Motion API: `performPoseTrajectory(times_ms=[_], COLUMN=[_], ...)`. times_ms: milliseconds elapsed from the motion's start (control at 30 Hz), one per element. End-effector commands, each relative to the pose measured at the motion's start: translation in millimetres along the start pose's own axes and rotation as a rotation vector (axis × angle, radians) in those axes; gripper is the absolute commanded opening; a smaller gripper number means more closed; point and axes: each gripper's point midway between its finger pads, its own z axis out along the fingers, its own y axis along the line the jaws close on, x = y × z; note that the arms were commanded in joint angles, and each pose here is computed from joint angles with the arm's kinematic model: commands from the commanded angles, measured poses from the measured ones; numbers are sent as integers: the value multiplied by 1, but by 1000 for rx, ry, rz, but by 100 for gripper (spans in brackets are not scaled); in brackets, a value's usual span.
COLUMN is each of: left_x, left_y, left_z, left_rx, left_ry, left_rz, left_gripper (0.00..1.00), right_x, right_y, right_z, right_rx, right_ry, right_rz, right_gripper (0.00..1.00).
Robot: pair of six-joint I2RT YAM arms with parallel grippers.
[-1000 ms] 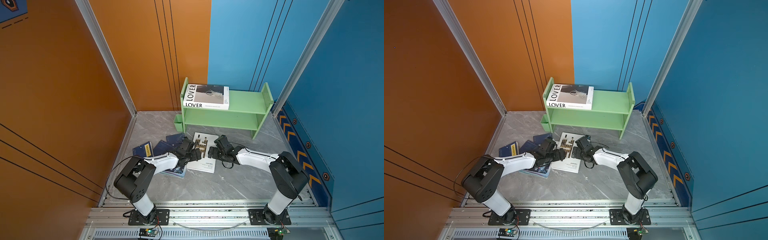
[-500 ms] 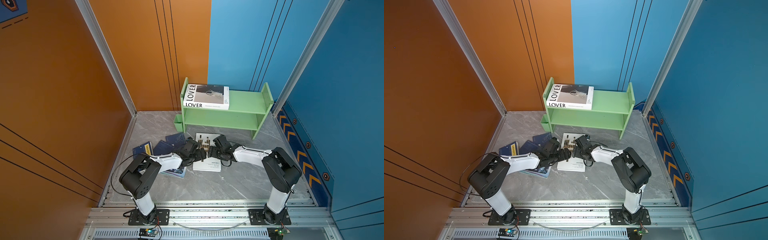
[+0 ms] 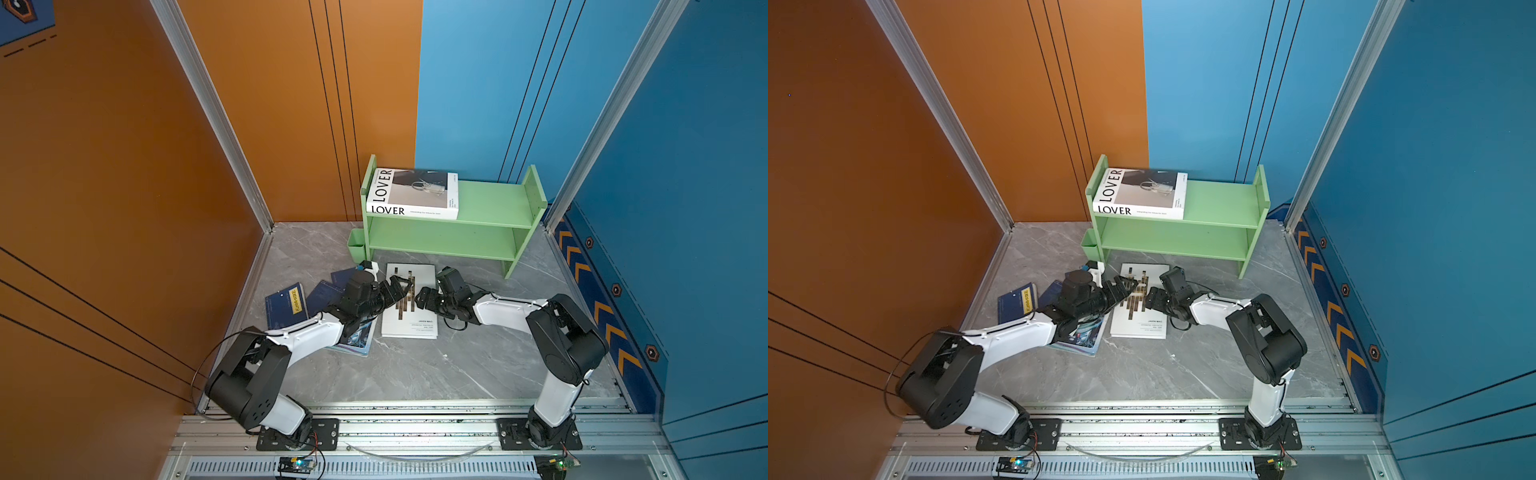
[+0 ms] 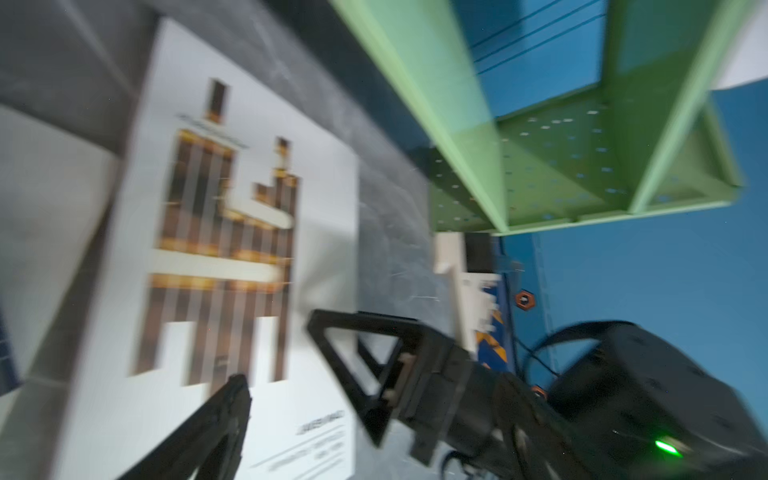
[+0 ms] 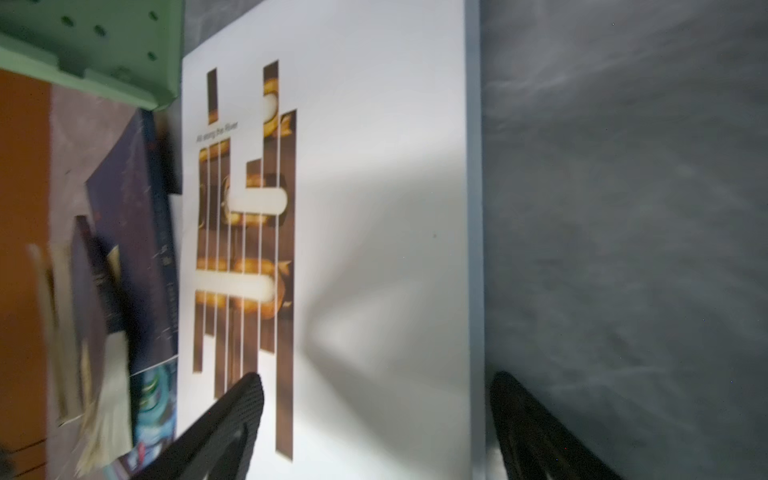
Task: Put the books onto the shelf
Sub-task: 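Grip the white striped book's edges with the left and right grippers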
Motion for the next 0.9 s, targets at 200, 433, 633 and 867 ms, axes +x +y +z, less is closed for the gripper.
performPoseTrajectory(times_ms=[200, 433, 633, 867], left_x=[-4, 3, 13, 22], left_y=[49, 119, 140, 145], left_z=[-56, -82, -56, -24], left_rx=[-256, -507, -514, -501], left_ry=[-50, -16, 75, 127], left_rz=[40, 82, 85, 82], left_gripper=[94, 95, 92, 91], right_x=[26, 25, 23, 37], right_y=[23, -1, -5, -3], right_z=[17, 13, 10, 13], right_rx=[-39, 112, 198, 254], right_ry=[93, 66, 53, 69], right_rz=[-22, -34, -81, -134], right_gripper=[89, 87, 85, 77])
